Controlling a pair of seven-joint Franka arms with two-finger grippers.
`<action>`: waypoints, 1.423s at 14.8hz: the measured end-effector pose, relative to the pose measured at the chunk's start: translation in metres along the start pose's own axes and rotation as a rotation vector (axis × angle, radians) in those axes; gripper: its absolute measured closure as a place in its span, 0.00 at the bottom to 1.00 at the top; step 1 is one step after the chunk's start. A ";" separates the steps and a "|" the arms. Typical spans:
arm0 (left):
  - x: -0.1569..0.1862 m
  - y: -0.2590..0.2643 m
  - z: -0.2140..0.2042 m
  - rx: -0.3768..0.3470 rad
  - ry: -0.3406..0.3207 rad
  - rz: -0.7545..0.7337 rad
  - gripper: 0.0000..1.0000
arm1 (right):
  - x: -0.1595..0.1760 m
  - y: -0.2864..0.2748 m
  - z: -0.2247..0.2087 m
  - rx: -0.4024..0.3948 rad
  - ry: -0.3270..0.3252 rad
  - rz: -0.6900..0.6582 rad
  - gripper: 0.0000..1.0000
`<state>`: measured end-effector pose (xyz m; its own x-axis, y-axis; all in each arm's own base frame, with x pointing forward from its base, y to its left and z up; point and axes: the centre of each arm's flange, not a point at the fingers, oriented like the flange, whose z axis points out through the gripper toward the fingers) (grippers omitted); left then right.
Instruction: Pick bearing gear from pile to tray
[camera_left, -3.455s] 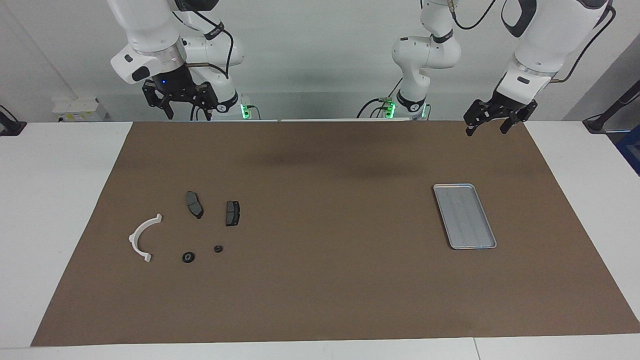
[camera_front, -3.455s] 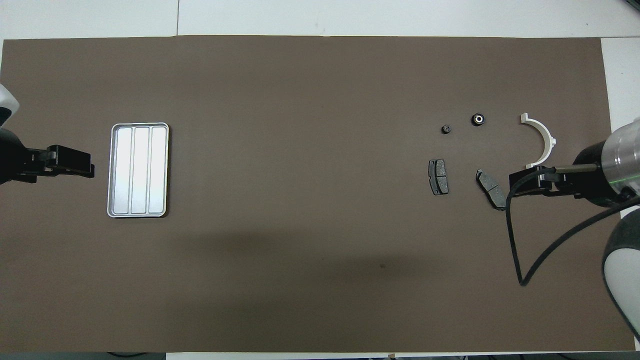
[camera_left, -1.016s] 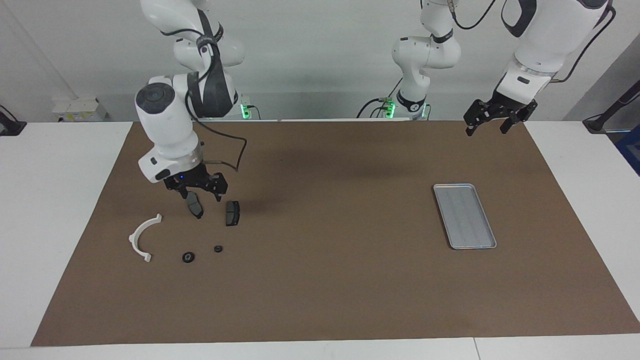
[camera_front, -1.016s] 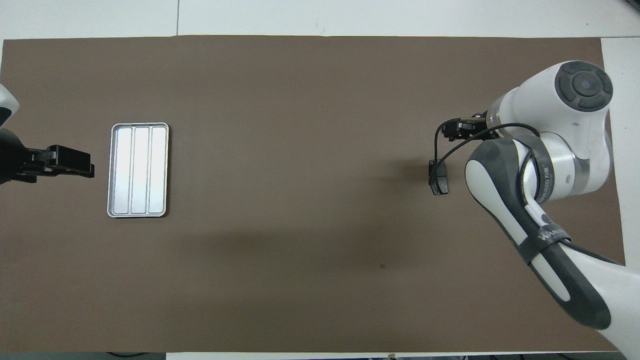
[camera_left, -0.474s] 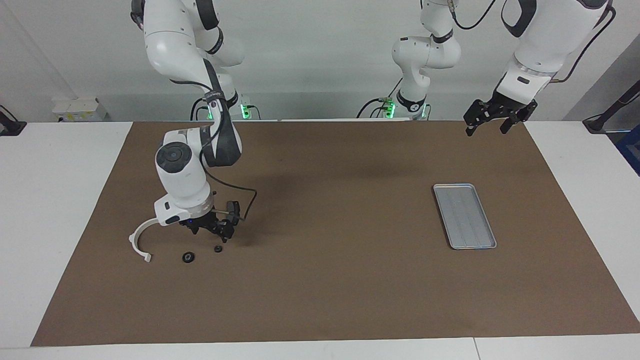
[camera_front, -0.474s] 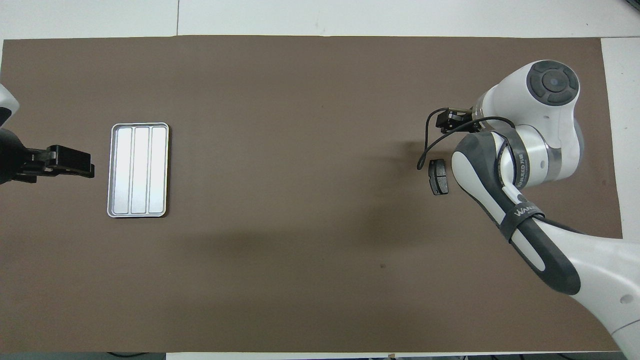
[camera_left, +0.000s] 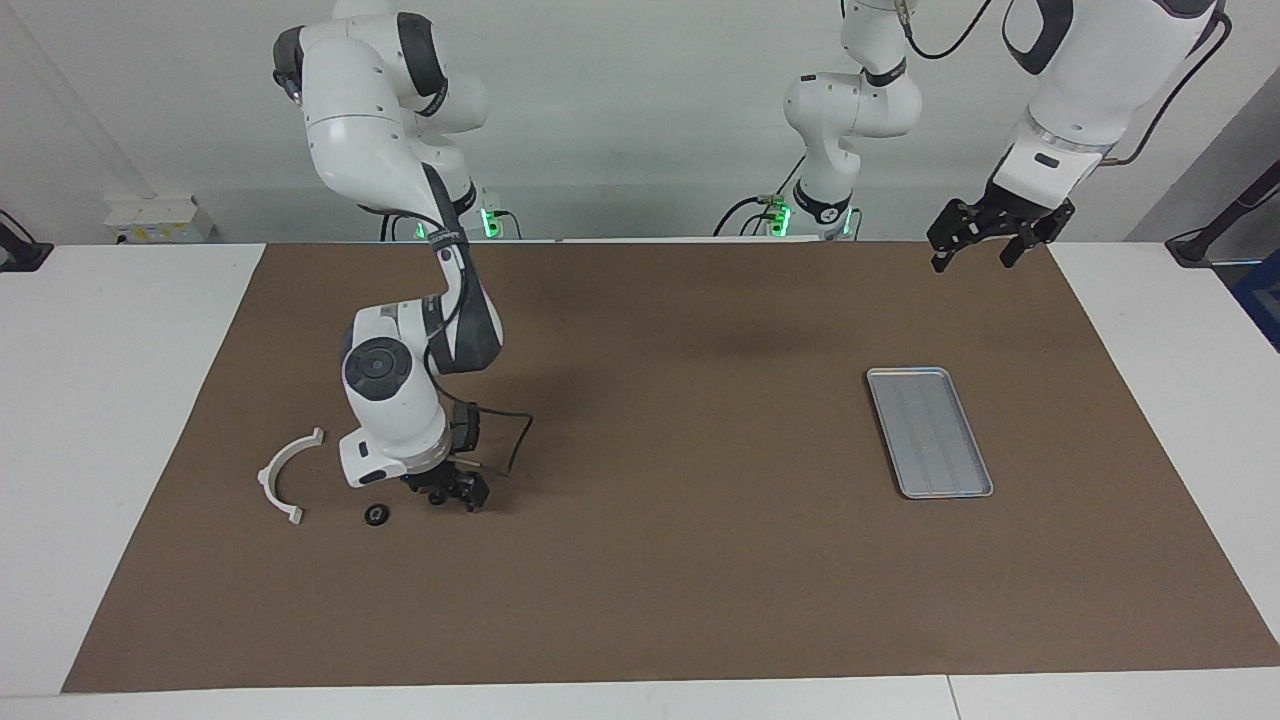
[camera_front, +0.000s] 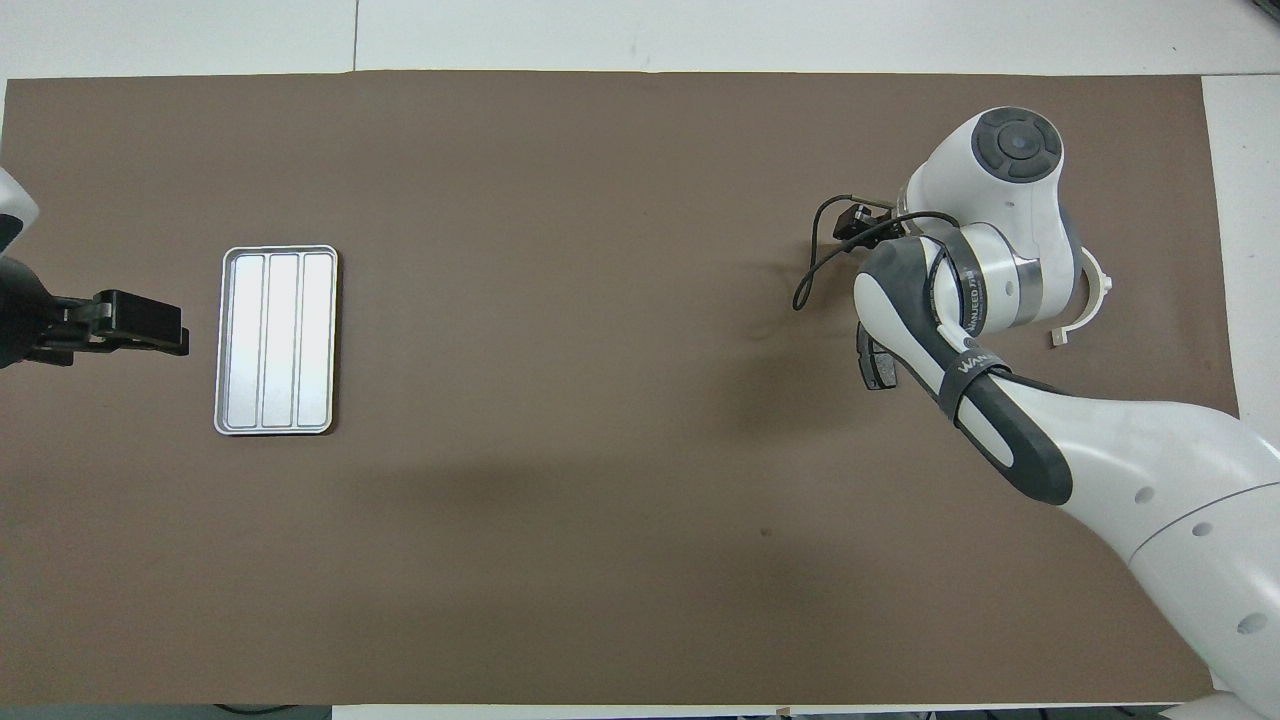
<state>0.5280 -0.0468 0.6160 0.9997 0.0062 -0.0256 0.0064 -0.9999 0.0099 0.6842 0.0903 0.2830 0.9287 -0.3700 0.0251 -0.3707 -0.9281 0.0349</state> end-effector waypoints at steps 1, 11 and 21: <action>0.000 0.000 0.000 0.000 0.000 0.000 0.00 | 0.001 0.001 0.000 -0.001 0.001 0.002 0.00; 0.000 0.000 0.000 0.000 0.000 0.000 0.00 | 0.007 0.006 -0.004 0.006 0.011 0.013 0.70; 0.000 0.000 0.000 0.000 0.000 0.000 0.00 | 0.008 0.010 -0.018 -0.030 -0.037 -0.009 0.76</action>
<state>0.5280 -0.0468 0.6160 0.9997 0.0062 -0.0256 0.0064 -0.9999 0.0099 0.6877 0.0789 0.3014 0.9316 -0.3632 -0.0123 -0.3617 -0.9300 0.0649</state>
